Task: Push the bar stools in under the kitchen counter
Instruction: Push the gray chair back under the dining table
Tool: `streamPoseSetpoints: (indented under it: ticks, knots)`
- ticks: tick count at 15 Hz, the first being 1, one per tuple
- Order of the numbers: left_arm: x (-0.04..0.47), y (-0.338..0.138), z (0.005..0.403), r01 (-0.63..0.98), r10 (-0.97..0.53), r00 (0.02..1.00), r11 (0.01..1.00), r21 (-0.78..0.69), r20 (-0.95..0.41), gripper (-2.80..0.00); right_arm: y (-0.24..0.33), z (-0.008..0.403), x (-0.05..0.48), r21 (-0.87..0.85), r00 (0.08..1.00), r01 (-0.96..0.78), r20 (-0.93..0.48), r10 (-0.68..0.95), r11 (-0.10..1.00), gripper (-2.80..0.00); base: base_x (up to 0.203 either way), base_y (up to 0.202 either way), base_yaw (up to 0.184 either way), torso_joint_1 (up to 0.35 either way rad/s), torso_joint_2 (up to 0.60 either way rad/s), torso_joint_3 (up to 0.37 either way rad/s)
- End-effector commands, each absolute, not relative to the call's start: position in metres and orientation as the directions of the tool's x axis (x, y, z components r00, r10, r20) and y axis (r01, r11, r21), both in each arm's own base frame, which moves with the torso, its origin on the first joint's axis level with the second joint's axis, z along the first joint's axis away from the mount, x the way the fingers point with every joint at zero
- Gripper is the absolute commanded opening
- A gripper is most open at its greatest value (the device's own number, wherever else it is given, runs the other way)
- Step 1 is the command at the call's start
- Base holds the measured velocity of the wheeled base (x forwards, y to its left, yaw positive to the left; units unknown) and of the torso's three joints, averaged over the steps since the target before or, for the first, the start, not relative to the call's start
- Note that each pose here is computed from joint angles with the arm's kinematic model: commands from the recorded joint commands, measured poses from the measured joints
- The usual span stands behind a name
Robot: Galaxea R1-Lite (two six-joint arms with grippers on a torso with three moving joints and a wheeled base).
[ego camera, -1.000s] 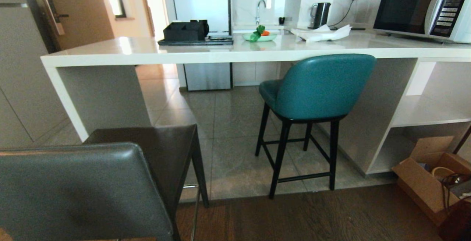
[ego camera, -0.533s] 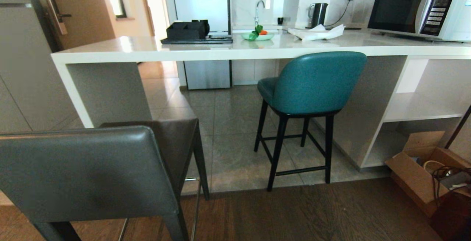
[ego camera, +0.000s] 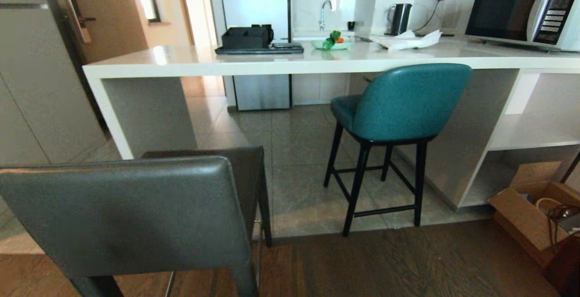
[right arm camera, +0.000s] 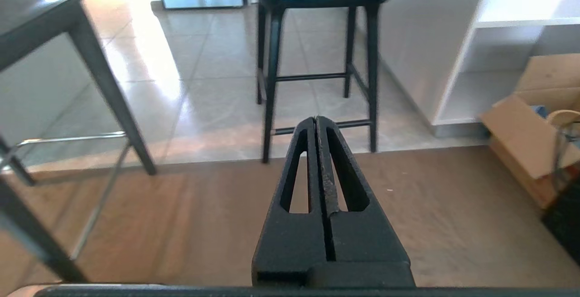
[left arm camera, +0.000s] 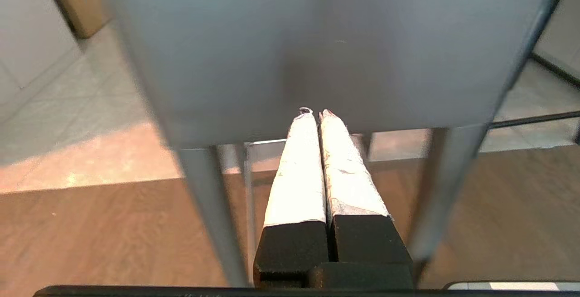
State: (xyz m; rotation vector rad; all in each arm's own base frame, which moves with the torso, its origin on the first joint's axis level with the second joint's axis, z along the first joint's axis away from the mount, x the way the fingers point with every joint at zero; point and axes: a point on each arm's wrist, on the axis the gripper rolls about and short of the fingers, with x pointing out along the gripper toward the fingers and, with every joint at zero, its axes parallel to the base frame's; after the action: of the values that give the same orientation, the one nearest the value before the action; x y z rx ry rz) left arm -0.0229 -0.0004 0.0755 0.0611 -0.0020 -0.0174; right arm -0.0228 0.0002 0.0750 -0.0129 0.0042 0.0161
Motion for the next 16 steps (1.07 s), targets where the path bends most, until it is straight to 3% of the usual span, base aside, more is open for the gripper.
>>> streamPoseSetpoints:
  ticks: [1, 16]
  knots:
    - [-0.0226, -0.0004, 0.0746, 0.017, -0.017, 1.000, 0.998, 0.061, -0.003, -2.80, 0.0002, 0.0734, -0.0223, -0.014, 1.000, -0.017, -0.012, 0.017, 1.000, -2.80, 0.000, 0.192, -0.002, -0.002, 0.00, 0.002]
    - [-0.0226, -0.0004, 0.0745, 0.017, -0.017, 1.000, 0.998, 0.061, -0.003, -2.80, 0.0001, 0.0733, -0.0222, -0.012, 1.000, -0.015, -0.012, 0.015, 1.000, -2.80, 0.000, 0.197, -0.002, 0.002, 0.00, 0.002]
